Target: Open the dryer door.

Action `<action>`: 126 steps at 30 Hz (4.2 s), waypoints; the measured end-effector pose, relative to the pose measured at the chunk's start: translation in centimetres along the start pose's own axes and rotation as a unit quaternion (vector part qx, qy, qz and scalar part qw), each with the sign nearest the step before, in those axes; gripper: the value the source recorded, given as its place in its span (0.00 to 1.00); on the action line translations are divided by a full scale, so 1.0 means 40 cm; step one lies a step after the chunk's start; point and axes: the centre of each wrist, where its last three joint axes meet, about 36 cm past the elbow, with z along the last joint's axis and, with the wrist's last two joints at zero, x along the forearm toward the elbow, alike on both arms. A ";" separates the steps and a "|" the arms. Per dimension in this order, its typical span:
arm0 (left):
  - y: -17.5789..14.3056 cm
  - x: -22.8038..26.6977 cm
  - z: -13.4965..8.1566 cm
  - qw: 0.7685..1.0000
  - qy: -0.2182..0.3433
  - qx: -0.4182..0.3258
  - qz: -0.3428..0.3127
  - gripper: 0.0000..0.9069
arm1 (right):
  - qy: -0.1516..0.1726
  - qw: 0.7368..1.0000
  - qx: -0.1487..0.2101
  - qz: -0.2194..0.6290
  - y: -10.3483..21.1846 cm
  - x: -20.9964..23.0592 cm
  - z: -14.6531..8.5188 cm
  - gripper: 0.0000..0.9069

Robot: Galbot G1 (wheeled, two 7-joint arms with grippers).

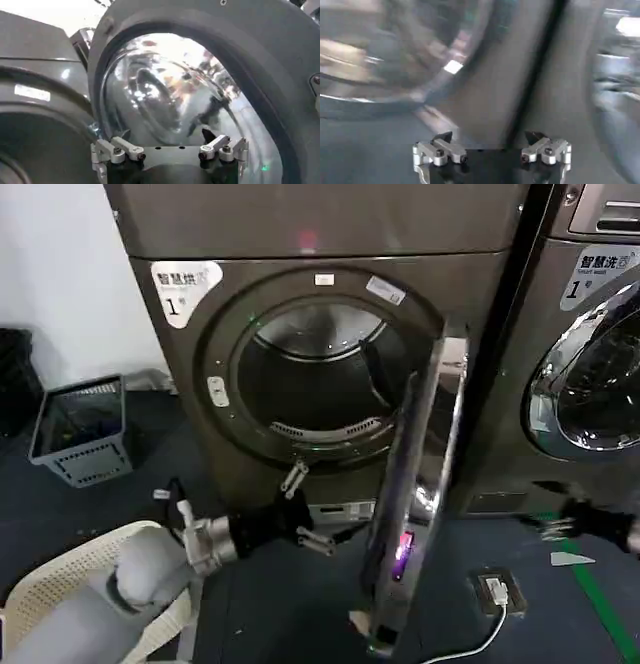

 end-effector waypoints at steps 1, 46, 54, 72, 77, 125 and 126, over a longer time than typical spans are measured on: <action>-0.001 -0.007 0.003 1.000 -0.001 0.001 0.001 1.00 | 0.007 1.000 -0.004 0.026 -0.004 0.026 0.022 1.00; -0.079 -0.514 0.048 0.997 -0.081 -0.010 0.012 1.00 | 0.395 0.790 -0.024 0.469 0.279 0.914 0.315 1.00; -0.074 -0.605 0.035 0.996 -0.091 -0.014 0.015 1.00 | 0.413 0.774 -0.020 0.480 0.330 0.956 0.294 1.00; -0.026 -0.783 0.028 0.998 -0.064 -0.021 -0.015 1.00 | 0.401 0.775 -0.030 0.487 0.387 0.968 0.270 1.00; -0.036 -0.816 0.029 0.999 -0.035 -0.004 -0.025 1.00 | 0.401 0.774 -0.032 0.489 0.394 0.973 0.269 1.00; -0.065 -0.503 0.013 0.998 0.035 0.029 0.038 1.00 | 0.407 0.770 -0.061 0.487 0.402 0.978 0.288 1.00; -0.063 -0.477 0.012 0.998 0.041 0.030 0.039 1.00 | 0.407 0.770 -0.061 0.487 0.402 0.977 0.288 1.00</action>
